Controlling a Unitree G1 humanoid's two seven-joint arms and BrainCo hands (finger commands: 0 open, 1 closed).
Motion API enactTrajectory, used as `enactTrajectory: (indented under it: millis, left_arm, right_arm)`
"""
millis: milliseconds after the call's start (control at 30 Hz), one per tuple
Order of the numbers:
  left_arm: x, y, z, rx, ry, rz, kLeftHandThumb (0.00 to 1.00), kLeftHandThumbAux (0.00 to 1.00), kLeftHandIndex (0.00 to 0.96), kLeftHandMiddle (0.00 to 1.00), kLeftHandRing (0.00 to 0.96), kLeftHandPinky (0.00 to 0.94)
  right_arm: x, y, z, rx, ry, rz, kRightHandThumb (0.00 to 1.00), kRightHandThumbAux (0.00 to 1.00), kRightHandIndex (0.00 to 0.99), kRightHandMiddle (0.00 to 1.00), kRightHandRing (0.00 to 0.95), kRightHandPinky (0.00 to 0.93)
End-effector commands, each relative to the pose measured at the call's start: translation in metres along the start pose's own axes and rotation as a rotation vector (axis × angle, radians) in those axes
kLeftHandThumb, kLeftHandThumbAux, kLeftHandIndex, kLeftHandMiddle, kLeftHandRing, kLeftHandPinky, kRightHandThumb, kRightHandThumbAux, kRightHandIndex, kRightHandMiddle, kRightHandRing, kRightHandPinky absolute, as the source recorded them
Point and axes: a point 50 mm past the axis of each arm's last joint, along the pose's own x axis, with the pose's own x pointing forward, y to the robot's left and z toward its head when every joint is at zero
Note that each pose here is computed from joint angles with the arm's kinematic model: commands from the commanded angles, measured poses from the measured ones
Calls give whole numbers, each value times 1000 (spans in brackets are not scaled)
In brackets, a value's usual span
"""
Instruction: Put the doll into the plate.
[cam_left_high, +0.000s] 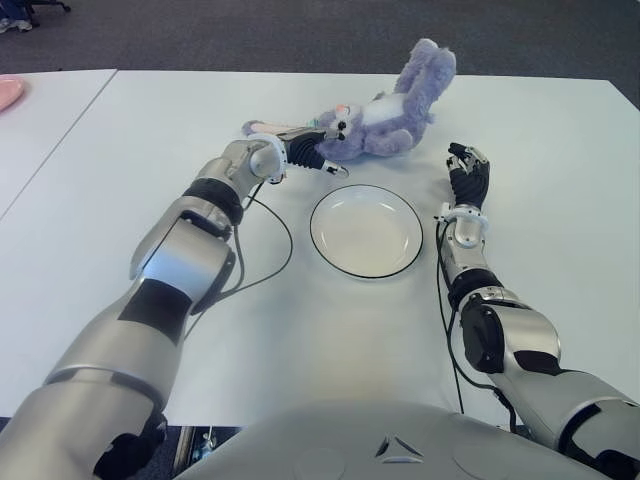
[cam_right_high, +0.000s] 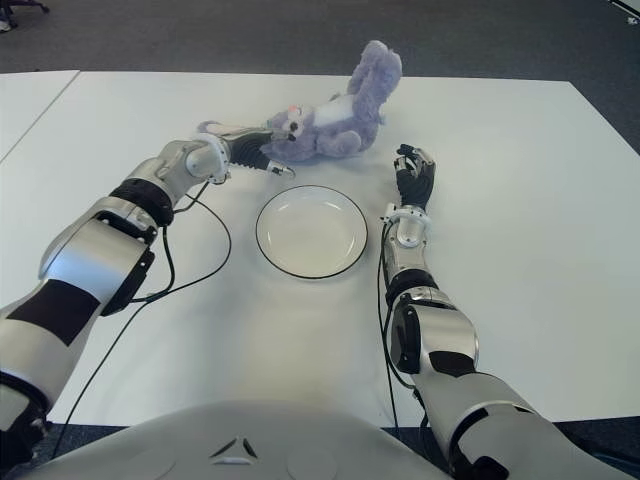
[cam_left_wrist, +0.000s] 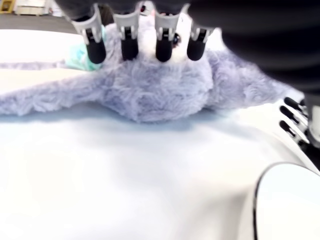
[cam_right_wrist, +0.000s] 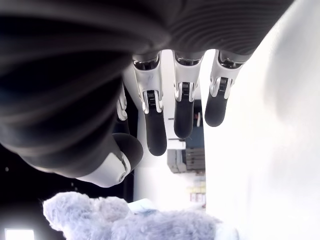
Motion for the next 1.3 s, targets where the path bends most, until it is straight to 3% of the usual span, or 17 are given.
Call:
enactTrajectory:
  millis: [33, 167, 300, 500, 633, 700, 767, 900, 1100, 1300]
  left_arm:
    - [-34, -15, 11, 64, -291, -295, 0, 341, 0, 0, 0, 0]
    - [-54, -10, 28, 89, -405, -382, 0, 357, 0, 0, 0, 0]
    - [-99, -14, 57, 151, -558, -527, 39, 337, 0, 0, 0, 0]
    - [-143, -25, 62, 183, -596, -594, 84, 293, 0, 0, 0, 0]
    - [-156, -15, 60, 174, -573, -559, 128, 276, 0, 0, 0, 0]
    - [-164, 0, 60, 173, -576, -506, 149, 276, 0, 0, 0, 0]
    - [-180, 19, 60, 163, -556, -463, 182, 275, 0, 0, 0, 0]
    - [-205, 34, 56, 79, -499, -426, 189, 272, 0, 0, 0, 0]
    - [-215, 49, 57, 5, -384, -421, 216, 291, 0, 0, 0, 0]
    - [-199, 50, 57, 118, -492, -368, 325, 320, 0, 0, 0, 0]
  right_arm:
    - [-118, -29, -112, -124, 492, -7, 718, 724, 425, 272, 163, 160]
    - [-118, -29, -112, -123, 492, -4, 718, 724, 425, 271, 162, 161]
    - [-118, -28, -112, -119, 489, -1, 718, 723, 425, 272, 166, 173]
    - [-117, -27, -112, -117, 499, -1, 718, 722, 426, 275, 172, 185]
    - [-117, -26, -111, -112, 494, -4, 718, 722, 426, 277, 176, 193]
    - [-117, -25, -111, -115, 491, -2, 718, 722, 426, 278, 177, 195]
    - [-116, -25, -110, -116, 484, 0, 718, 722, 426, 279, 178, 193]
    - [-116, -24, -108, -105, 462, -6, 719, 722, 426, 280, 180, 191]
    - [-115, -22, -108, -114, 455, 8, 719, 722, 426, 278, 184, 212]
    - [-114, -21, -107, -125, 448, 24, 719, 722, 425, 274, 185, 211]
